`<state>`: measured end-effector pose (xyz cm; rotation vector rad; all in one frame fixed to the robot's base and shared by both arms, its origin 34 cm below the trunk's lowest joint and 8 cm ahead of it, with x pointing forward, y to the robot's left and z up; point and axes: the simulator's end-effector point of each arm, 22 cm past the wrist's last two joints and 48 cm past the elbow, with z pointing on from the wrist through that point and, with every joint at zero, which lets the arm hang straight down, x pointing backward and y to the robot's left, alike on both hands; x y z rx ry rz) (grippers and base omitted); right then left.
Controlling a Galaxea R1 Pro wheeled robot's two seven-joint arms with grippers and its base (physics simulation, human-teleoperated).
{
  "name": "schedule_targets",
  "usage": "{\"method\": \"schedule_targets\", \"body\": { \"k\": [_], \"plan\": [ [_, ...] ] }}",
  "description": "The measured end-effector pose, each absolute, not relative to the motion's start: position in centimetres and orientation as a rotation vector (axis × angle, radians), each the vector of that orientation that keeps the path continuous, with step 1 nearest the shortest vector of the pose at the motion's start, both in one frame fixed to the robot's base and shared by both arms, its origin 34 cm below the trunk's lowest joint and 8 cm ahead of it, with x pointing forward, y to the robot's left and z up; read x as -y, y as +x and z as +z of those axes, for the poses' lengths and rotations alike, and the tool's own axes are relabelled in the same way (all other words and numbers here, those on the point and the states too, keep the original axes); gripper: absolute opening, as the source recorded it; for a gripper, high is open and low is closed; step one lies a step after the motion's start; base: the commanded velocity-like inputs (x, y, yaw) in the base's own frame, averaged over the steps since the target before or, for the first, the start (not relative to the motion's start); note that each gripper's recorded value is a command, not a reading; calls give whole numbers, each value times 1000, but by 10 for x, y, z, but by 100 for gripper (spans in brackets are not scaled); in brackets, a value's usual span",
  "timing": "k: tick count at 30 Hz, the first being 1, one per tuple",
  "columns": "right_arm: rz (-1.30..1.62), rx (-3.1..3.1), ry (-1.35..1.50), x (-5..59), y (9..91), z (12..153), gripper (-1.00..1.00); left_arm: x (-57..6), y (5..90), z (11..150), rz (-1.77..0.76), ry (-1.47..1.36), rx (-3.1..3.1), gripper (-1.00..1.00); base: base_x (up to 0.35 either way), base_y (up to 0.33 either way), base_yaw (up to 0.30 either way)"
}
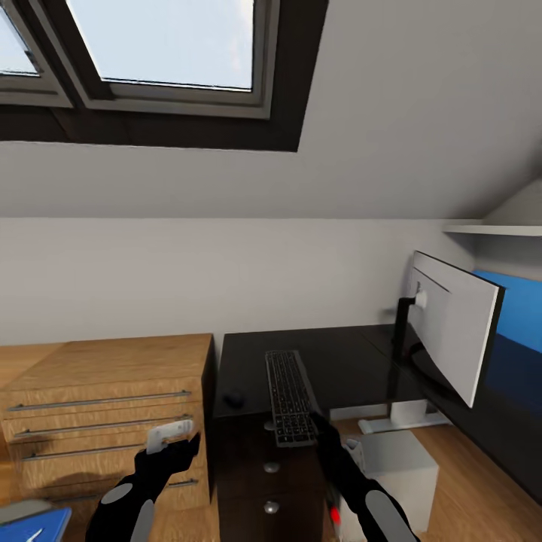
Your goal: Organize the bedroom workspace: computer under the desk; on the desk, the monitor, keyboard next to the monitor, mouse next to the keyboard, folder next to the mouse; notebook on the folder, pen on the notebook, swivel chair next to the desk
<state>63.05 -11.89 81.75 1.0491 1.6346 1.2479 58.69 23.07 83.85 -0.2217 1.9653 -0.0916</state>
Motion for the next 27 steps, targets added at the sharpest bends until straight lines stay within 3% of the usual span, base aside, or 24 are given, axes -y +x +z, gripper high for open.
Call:
{"method": "schedule_targets", "body": {
  "k": [13, 27],
  "plan": [
    [1244, -1637, 1047, 119, 630, 817, 100, -231, 587, 838, -91, -222, -1965, 100, -296, -127, 0],
    [1109, -1679, 1032, 130, 633, 845, 100, -230, 588, 852, -91, -221, -1962, 100, -29, -13, 0]
  ]
}}
